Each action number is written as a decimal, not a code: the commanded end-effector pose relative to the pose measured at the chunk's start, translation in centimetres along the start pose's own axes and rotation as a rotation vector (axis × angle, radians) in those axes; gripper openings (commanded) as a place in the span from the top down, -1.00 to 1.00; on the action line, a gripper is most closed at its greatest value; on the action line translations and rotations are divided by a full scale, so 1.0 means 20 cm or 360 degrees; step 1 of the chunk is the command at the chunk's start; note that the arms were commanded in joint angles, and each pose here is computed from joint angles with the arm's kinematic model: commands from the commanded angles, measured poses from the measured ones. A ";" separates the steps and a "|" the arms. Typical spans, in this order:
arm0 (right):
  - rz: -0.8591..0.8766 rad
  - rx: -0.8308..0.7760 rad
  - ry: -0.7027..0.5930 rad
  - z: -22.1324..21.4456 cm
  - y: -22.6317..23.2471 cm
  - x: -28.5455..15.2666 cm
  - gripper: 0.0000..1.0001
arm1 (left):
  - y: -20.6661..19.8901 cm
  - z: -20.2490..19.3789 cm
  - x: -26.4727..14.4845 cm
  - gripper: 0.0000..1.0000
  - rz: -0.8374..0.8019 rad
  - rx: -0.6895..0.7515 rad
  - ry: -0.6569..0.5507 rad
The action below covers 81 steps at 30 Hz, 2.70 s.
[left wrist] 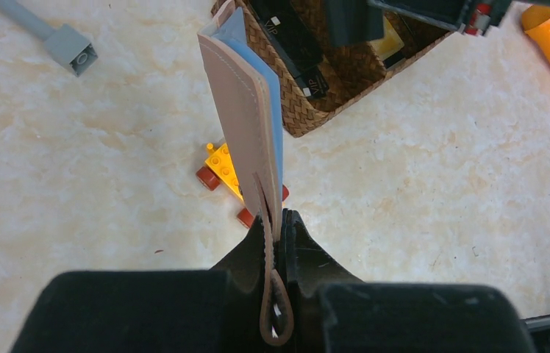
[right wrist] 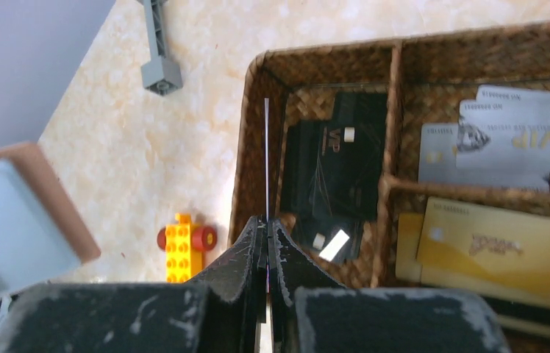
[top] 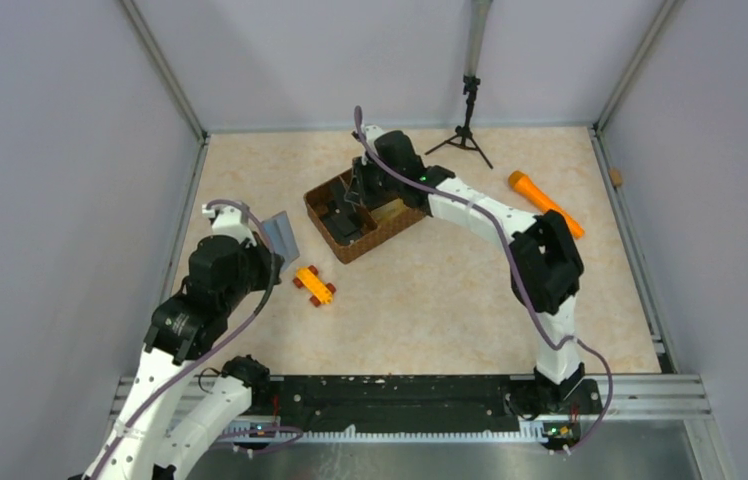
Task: Take the credit cards out of the card holder
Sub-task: Place the credit card in the storage box, then place the card holder at the center of the board.
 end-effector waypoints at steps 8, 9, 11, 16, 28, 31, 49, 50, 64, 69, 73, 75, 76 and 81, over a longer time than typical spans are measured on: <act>0.0072 -0.0061 0.0171 0.04 -0.07 0.27 1.00 | -0.04 0.07 0.01 1.00 -0.0107 0.0019 -0.0115; 0.0073 -0.0059 0.0176 0.04 -0.07 0.28 1.00 | -0.04 0.07 0.01 1.00 -0.0108 0.0023 -0.0115; 0.0083 -0.0051 0.0195 0.03 -0.08 0.31 1.00 | -0.05 0.08 0.02 1.00 -0.0118 0.0026 -0.0110; 0.0040 -0.0004 0.0201 0.07 -0.11 0.32 -0.44 | -0.07 0.08 0.02 1.00 -0.0172 0.0025 -0.0107; 0.0059 -0.0034 -0.0087 0.15 0.05 -0.22 -0.52 | -0.17 0.01 0.00 1.00 -0.0614 -0.0035 -0.0033; 0.0052 0.0051 -0.0155 0.05 0.06 -0.40 -0.85 | -0.20 -0.01 -0.01 1.00 -0.0773 -0.0075 -0.0022; 0.0476 0.0414 -0.0496 -0.44 0.18 -1.16 -0.91 | -0.38 -0.10 -0.08 1.00 -0.1851 -0.0424 0.0045; 0.0513 0.0437 -0.0520 -0.44 0.19 -1.18 -0.91 | -0.38 -0.10 -0.08 1.00 -0.1872 -0.0432 0.0055; 0.0831 0.0583 -0.0470 -0.55 0.21 -1.15 -0.39 | -0.40 -0.13 -0.08 1.00 -0.2065 -0.0475 0.0105; 0.0896 0.0607 -0.0600 -0.60 0.20 -1.21 0.21 | -0.40 -0.16 -0.03 1.00 -0.2058 -0.0466 0.0191; 0.0920 0.0609 -0.0615 -0.62 0.21 -1.24 0.51 | -0.40 -0.20 0.00 1.00 -0.2051 -0.0479 0.0220; 0.0913 0.0616 -0.0608 -0.63 0.20 -1.24 0.81 | -0.39 -0.22 0.02 1.00 -0.2043 -0.0478 0.0226; 0.0906 0.0623 -0.0600 -0.64 0.20 -1.24 0.91 | -0.39 -0.23 0.02 1.00 -0.2037 -0.0478 0.0227; 0.0802 0.0631 -0.0522 -0.69 0.16 -1.22 1.00 | -0.38 -0.27 0.06 0.85 -0.1968 -0.0445 0.0288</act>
Point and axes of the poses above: each gripper's point midway between its finger pads, its own x axis out along the fingers, its own y axis along the line the jaws close on, z = x × y, the point moved 9 cm from there along -x, back along the fingers, and after that the axes turned 3 degrees about x, right-handed, at the moved point
